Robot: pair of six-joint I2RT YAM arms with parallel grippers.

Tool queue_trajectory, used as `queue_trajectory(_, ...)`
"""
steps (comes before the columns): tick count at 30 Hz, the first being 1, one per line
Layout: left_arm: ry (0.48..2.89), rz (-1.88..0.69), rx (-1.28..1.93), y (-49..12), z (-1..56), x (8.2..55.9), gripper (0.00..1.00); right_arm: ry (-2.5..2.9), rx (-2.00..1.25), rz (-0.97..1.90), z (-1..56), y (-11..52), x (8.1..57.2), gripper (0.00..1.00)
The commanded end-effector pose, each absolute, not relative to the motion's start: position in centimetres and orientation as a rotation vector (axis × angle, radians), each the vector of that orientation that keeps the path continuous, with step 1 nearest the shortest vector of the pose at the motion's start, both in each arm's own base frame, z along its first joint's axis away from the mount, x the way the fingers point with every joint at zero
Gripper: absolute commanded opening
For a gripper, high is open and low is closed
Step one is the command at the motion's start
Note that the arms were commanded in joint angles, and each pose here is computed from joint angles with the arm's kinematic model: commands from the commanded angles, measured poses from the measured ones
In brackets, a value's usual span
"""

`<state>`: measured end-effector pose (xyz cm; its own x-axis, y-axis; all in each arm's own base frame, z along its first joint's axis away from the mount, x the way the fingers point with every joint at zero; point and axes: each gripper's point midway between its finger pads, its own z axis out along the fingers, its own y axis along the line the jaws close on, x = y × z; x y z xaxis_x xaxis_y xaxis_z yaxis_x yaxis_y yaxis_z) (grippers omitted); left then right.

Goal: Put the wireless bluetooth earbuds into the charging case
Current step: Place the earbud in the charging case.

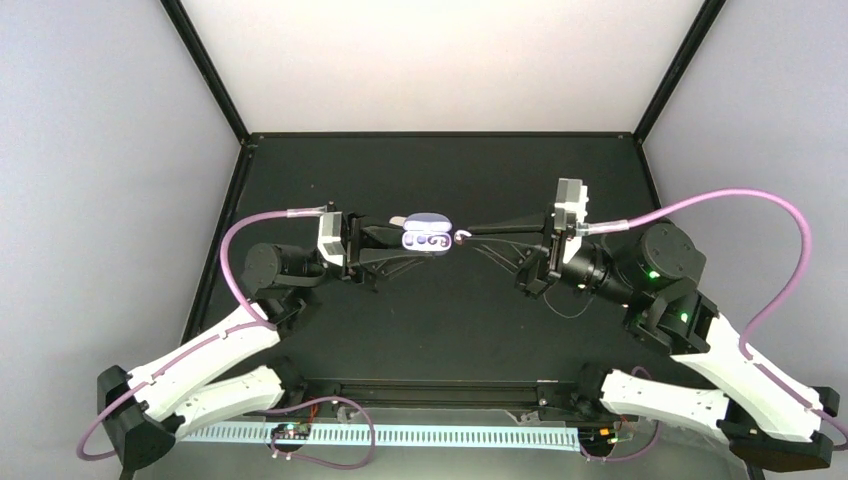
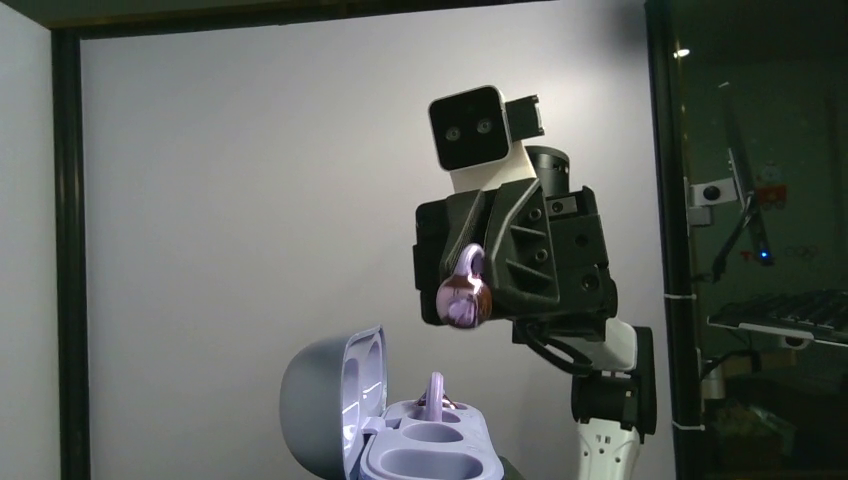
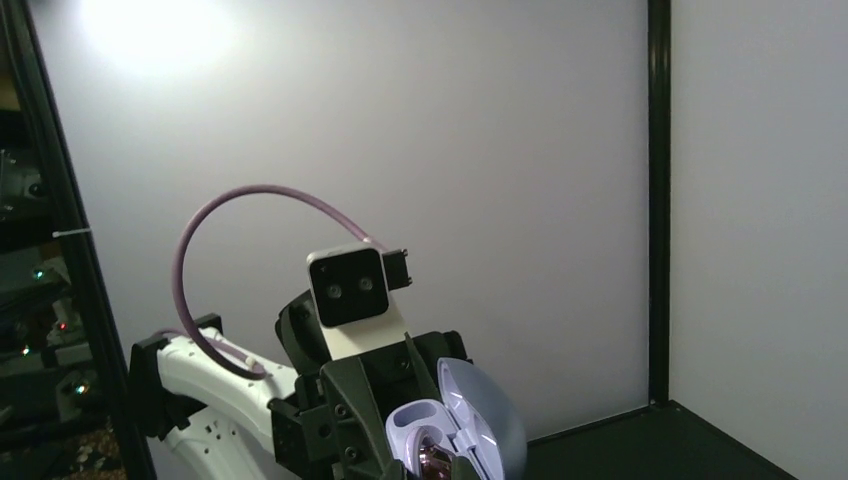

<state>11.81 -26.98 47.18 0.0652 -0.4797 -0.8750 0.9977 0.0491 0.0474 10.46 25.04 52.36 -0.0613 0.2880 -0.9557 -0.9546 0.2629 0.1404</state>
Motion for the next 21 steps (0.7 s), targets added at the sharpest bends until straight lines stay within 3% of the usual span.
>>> queue_trajectory(1, 0.670, -1.323, 0.874, -26.6, 49.7, 10.1, 0.02, 1.121, -0.819, 1.185, 53.2, 25.5, 9.5, 0.06)
queue_trajectory(21, 0.773, -1.277, 0.855, -28.2, 48.5, 11.8, 0.02, 1.159, -0.881, 1.149, 52.4, 28.5, 10.9, 0.07)
